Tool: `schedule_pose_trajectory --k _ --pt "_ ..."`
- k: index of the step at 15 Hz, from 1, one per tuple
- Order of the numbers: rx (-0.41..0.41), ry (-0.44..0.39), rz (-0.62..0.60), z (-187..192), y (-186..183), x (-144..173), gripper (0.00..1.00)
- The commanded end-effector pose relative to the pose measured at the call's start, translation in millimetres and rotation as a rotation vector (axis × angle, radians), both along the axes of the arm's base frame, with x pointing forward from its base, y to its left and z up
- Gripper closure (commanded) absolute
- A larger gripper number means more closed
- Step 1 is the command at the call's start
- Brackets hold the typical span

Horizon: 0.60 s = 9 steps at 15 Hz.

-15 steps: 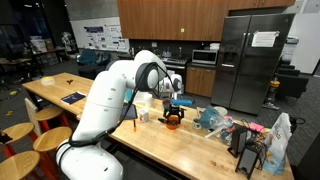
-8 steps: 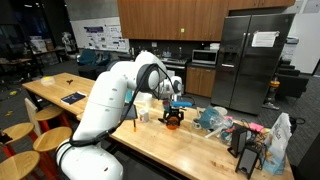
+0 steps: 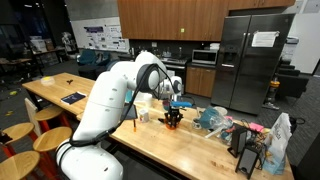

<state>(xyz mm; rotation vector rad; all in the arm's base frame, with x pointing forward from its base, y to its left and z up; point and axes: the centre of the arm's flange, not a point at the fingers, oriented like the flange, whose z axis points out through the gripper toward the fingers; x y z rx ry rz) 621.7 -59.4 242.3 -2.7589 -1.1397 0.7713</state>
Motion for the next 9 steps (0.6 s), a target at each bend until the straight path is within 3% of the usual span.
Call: schedule_pose_trajectory --k 1,2,9 --pt "-0.005 0.000 -0.006 11 0 -1 0.94" --pt "-0.007 -0.003 -0.004 13 0 -1 1.00" --pt "-0.066 -0.073 0.014 52 10 4 0.96"
